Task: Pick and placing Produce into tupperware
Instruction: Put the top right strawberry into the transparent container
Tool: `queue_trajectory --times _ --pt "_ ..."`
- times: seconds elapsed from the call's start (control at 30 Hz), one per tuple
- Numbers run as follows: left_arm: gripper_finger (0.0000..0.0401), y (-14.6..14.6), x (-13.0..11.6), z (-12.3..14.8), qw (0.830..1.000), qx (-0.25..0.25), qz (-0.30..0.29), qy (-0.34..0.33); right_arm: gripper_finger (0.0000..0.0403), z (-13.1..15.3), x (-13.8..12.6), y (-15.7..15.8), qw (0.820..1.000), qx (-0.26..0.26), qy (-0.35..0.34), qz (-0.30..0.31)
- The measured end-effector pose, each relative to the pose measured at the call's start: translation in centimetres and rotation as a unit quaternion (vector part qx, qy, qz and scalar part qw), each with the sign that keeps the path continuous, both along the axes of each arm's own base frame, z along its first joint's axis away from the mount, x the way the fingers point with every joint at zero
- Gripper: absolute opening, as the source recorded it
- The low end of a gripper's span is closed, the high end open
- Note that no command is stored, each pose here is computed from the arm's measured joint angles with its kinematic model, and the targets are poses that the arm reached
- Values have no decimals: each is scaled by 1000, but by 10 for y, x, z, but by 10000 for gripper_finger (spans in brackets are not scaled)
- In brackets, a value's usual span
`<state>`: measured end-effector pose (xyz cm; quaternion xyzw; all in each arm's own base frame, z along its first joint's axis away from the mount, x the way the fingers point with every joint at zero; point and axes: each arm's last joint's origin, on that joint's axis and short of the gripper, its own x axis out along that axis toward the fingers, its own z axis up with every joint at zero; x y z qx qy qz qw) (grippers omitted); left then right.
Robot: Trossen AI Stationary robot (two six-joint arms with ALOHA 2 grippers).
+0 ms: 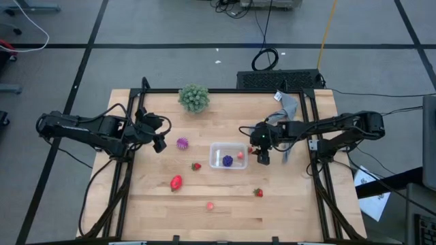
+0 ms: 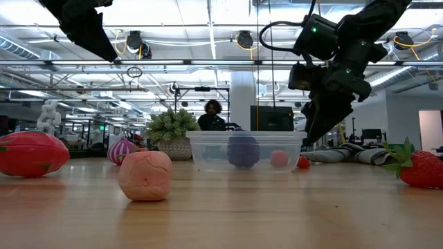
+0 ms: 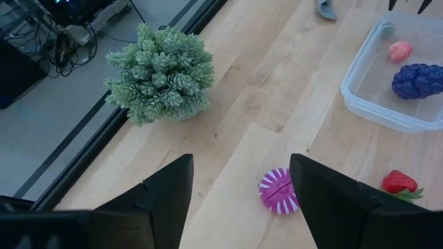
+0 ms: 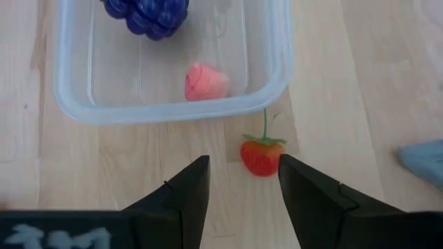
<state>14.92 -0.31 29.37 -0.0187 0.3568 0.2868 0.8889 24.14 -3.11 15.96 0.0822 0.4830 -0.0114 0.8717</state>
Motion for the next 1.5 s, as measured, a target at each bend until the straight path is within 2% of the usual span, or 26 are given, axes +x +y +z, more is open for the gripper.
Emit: queue_trajectory --times 0.43,0.6,0.97,1.5 --pt "243 0 0 0 1000 0 0 0 204 0 1 0 1000 0 -4 -3" --pt "243 0 0 0 1000 0 0 0 205 -2 4 -1 1000 -3 -9 1" --pt "243 0 0 0 1000 0 0 0 206 -29 12 -2 999 -1 32 6" --pt "243 0 0 0 1000 3 -3 2 206 -28 17 -3 1000 1 10 -3"
